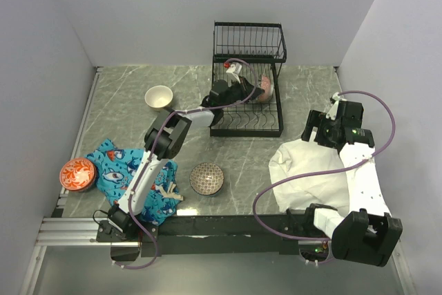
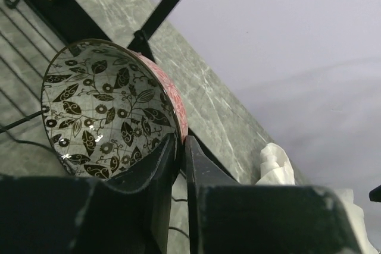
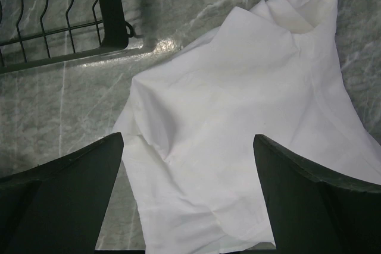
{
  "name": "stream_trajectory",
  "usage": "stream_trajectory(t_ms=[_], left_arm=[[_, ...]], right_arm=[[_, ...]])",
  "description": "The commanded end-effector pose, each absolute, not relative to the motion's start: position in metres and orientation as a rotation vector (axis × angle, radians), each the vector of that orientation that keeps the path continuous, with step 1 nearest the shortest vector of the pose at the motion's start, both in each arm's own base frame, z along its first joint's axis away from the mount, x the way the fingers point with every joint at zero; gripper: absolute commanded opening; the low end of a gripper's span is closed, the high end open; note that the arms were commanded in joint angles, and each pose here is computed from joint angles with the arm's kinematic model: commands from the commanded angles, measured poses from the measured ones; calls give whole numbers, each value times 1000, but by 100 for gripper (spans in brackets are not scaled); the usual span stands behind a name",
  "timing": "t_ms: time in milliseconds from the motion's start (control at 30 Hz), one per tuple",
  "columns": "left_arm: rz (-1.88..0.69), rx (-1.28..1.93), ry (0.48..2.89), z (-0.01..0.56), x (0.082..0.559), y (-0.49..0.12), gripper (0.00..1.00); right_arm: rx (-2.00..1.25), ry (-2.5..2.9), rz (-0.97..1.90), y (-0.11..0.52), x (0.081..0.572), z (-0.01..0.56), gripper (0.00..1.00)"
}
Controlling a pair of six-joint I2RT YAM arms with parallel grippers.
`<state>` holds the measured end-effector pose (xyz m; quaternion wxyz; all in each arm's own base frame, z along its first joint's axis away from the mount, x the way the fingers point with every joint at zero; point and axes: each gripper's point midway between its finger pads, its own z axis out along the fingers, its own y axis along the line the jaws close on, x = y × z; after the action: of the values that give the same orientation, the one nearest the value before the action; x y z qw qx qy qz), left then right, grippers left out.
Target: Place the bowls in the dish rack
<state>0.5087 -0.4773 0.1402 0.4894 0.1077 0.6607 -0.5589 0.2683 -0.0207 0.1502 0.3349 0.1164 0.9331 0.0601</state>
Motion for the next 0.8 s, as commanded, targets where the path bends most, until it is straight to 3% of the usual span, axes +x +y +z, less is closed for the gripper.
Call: stream_trajectory(t_ms=[0,400,633,767], left_arm=[[-1388,248,1566,152,519,-457,18],[-1384,358,1459,191,509,-459,40],[-1366,410,1419,232,488,-451,44],[-1371,440,1460,223,473,-447,45]], right_arm=[[319,2406,159,-24,276,152,98],[315,2403,164,-24,281,154,98],[313,2404,180,-21,279,153,98],[305,2392,202,-18,279,153,98]])
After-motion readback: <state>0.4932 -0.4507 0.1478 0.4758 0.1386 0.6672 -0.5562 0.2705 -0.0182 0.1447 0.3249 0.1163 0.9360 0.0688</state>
